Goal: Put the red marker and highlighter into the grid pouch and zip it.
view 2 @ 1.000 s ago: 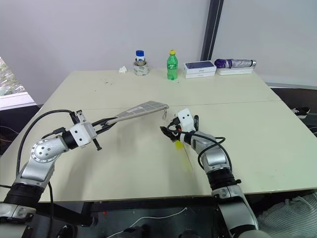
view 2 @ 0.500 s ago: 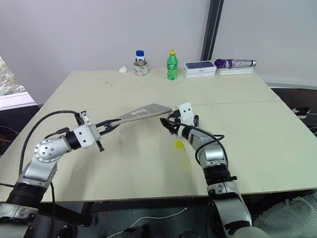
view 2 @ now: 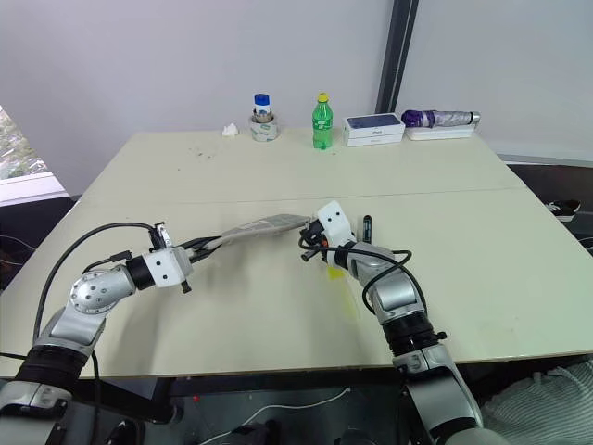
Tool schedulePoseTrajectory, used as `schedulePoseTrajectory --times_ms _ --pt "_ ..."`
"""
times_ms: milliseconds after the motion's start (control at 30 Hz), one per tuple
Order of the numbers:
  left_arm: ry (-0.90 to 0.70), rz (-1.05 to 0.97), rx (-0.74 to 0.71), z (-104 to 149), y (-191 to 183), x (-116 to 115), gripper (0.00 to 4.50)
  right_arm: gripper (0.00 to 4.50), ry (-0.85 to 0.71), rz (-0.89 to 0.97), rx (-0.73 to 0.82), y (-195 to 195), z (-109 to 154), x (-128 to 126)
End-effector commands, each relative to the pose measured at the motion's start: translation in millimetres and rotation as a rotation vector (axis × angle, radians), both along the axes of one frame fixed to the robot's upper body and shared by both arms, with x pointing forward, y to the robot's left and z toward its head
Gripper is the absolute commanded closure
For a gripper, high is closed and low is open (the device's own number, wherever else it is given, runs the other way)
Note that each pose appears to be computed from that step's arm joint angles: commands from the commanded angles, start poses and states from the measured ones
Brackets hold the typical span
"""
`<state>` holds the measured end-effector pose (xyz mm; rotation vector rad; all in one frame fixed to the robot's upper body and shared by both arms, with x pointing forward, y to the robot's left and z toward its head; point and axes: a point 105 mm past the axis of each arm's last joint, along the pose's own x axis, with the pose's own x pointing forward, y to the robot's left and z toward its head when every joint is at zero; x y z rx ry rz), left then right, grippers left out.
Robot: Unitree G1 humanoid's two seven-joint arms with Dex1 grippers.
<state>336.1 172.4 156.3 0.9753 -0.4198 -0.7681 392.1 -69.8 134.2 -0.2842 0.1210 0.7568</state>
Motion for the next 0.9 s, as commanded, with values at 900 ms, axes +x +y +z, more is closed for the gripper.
schedulePoseTrajectory --times_ms 900 --pt "-0.031 -0.064 0.073 -17.1 -29.9 -0.9 4.5 4.46 -0.265 0.668 -0.199 97.6 25.8 -77.5"
